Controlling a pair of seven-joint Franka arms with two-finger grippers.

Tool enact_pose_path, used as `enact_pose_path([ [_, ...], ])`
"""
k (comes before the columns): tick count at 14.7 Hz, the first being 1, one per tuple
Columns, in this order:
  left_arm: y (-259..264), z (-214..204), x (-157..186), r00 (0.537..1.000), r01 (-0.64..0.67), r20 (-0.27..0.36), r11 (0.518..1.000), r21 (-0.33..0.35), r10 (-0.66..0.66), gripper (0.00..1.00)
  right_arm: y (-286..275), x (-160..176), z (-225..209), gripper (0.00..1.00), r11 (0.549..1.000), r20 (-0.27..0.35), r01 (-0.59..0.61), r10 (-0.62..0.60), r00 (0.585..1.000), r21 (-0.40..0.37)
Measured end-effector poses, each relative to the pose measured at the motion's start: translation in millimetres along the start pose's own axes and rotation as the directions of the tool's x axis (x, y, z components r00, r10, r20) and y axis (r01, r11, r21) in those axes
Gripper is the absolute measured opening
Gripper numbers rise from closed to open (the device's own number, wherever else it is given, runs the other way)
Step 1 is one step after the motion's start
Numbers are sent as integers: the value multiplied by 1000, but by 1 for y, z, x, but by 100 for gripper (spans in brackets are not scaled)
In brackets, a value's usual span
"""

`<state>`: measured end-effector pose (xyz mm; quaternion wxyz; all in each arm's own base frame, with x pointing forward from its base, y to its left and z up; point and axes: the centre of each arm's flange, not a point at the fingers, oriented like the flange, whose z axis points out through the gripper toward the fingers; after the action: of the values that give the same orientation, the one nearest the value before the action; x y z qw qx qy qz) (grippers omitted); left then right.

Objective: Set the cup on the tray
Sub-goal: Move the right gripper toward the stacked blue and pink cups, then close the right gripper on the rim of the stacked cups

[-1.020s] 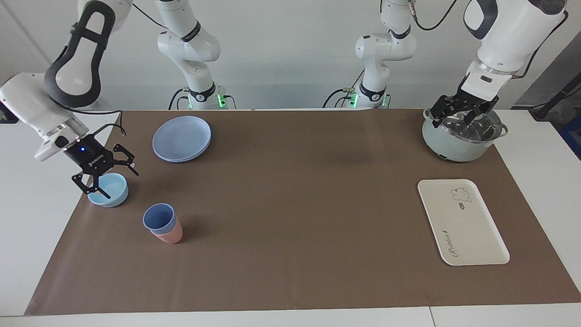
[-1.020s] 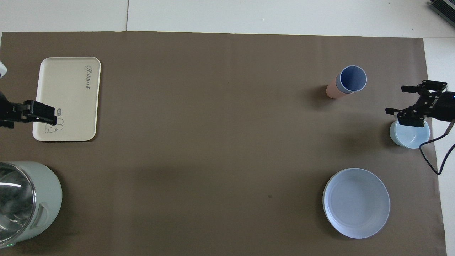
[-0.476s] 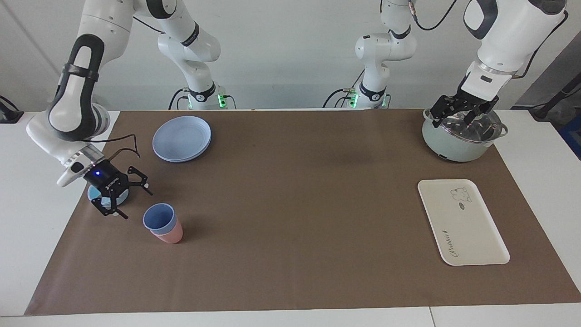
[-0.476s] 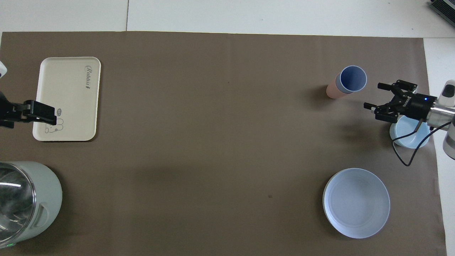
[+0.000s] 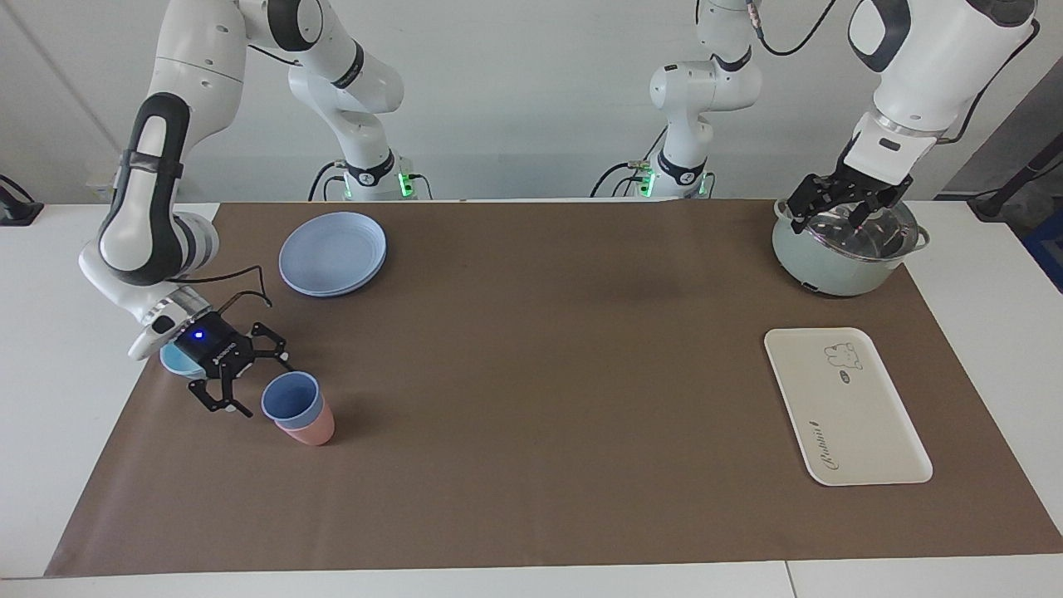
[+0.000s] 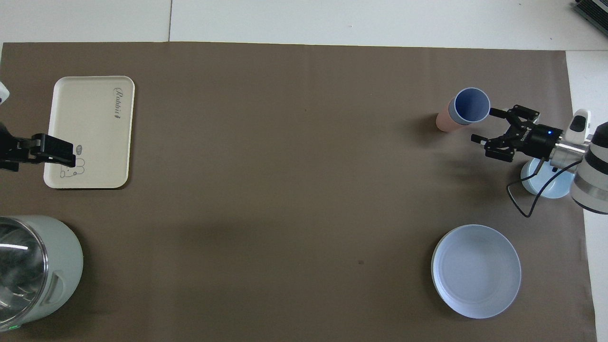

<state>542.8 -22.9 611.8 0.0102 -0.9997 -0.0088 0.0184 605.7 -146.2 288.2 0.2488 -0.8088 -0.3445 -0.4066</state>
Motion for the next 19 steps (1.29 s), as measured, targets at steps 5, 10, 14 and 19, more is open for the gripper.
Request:
enact_pose_path([
  [5,0,0,0,1000,0,0,1000,0,0,100,-3,-6,18,100,1000,-44,8,-8,999,-3],
  [10,0,0,0,1000,0,0,1000,0,0,100,-13,6,38,100,1000,-65,1,-1,998,-5],
  [14,0,0,0,1000,0,0,1000,0,0,100,-10,5,36,100,1000,-57,2,-3,998,-24],
  [19,0,0,0,1000,0,0,1000,0,0,100,-11,4,52,100,999,-97,0,-3,995,-34],
])
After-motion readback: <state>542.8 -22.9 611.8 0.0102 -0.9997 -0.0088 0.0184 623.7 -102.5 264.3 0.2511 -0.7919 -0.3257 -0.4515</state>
